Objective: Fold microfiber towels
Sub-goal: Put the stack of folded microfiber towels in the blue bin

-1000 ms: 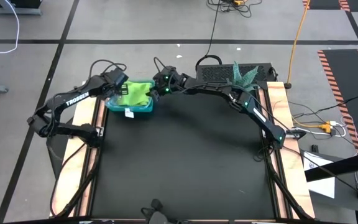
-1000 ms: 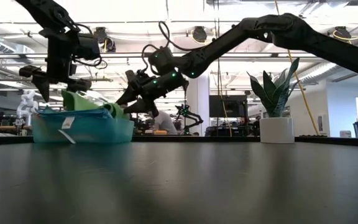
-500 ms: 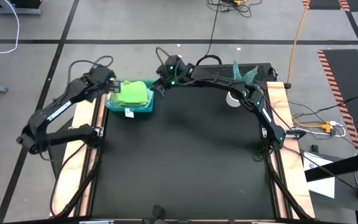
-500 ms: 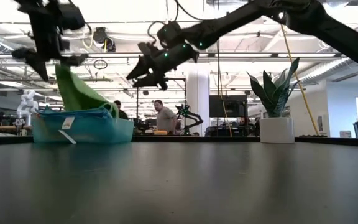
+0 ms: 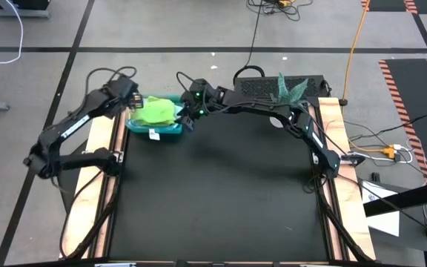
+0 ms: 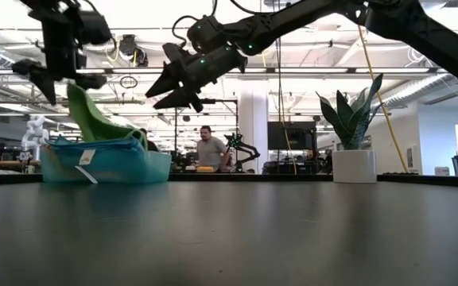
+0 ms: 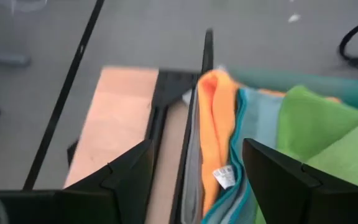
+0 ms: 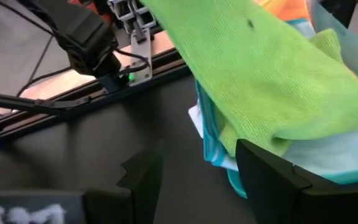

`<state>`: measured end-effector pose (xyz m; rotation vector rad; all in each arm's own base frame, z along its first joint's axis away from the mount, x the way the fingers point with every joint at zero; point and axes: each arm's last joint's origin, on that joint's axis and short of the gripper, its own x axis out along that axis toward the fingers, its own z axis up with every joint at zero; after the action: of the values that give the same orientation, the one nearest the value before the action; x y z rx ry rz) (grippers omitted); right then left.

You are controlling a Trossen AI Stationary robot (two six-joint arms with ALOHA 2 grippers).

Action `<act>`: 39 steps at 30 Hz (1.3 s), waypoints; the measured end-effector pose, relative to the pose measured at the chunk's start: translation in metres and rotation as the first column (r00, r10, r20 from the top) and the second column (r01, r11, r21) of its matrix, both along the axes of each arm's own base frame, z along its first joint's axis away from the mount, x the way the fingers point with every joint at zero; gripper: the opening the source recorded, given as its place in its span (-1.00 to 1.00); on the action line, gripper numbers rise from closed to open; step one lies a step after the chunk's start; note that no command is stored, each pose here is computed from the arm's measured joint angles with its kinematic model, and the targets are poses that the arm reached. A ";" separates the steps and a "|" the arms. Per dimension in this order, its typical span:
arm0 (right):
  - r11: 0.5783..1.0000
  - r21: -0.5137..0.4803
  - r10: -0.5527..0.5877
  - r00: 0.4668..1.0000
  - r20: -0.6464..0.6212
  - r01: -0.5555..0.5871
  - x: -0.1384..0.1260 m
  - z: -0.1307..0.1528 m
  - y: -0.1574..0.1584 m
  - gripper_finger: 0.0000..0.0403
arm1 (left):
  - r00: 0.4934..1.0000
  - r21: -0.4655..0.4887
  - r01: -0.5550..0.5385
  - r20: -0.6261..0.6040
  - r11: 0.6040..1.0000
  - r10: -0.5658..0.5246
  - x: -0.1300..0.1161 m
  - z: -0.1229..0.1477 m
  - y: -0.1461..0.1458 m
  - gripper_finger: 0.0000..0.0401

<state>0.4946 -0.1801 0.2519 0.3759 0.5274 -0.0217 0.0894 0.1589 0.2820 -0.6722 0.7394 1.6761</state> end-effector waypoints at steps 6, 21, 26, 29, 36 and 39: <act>1.000 0.006 0.000 1.000 -0.020 0.000 -0.001 -0.002 0.000 -0.05 | 0.998 -0.092 -0.059 0.006 0.994 0.060 0.012 -0.019 0.011 0.33; 1.000 0.030 0.000 0.996 -0.084 0.003 -0.006 -0.007 -0.001 -0.05 | 0.994 -0.183 -0.104 -0.037 0.978 0.099 0.019 -0.037 0.021 0.32; 0.999 0.032 0.009 0.996 -0.087 -0.007 -0.004 -0.007 0.003 -0.12 | 0.996 -0.203 -0.092 -0.034 0.975 0.086 0.020 -0.039 0.021 0.33; 0.999 0.034 0.018 0.996 -0.083 -0.015 -0.004 -0.007 0.005 -0.17 | 0.999 -0.235 -0.043 -0.025 0.971 0.039 0.021 -0.039 0.021 0.30; 0.997 0.061 0.058 0.996 -0.072 -0.054 -0.003 -0.007 0.007 -0.20 | 0.999 -0.245 -0.030 -0.025 0.969 0.025 0.021 -0.040 0.021 0.32; 0.997 0.061 0.058 0.996 -0.072 -0.054 -0.003 -0.007 0.007 -0.21 | 0.998 -0.258 -0.028 -0.058 0.966 0.014 0.019 -0.040 0.019 0.40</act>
<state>0.4913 -0.1731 0.2454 0.4185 0.6121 0.0344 0.1086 0.1781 0.2421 -0.8197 1.0064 1.6378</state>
